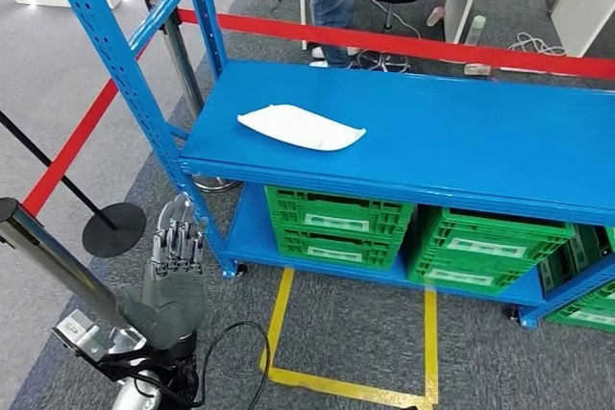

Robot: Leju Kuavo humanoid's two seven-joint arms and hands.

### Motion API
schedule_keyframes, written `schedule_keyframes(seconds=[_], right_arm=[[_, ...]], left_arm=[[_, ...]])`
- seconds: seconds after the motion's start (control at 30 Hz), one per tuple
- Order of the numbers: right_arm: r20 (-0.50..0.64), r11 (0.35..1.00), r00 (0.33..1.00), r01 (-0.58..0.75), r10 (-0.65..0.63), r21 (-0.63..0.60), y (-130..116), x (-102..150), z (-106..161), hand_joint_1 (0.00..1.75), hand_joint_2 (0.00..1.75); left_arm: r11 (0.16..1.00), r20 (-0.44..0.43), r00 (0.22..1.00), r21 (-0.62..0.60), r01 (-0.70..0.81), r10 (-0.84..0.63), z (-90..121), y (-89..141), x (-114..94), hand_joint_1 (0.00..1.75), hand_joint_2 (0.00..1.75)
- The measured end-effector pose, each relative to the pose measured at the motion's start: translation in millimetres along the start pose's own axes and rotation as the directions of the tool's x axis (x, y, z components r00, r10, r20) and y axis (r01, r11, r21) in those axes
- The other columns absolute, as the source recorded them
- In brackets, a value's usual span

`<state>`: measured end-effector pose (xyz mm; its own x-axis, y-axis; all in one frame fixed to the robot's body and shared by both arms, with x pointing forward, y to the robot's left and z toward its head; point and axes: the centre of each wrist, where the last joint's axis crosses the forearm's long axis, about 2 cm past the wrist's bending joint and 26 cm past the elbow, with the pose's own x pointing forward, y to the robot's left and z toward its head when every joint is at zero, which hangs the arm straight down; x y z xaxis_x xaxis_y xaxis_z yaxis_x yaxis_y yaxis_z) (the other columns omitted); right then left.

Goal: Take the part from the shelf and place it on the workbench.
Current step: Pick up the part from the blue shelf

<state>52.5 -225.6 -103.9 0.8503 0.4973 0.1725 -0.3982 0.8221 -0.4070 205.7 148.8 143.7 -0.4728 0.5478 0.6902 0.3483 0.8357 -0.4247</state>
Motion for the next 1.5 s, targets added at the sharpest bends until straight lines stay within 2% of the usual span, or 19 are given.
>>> schedule_keyframes(seconds=[1.5], right_arm=[[-0.005,1.000,1.000,0.001,-0.001,-0.001,0.1,0.4,0.1,0.00,0.00]], left_arm=[[0.999,-0.016,1.000,0.045,0.021,-0.020,-1.1,0.5,-0.7,0.00,0.00]])
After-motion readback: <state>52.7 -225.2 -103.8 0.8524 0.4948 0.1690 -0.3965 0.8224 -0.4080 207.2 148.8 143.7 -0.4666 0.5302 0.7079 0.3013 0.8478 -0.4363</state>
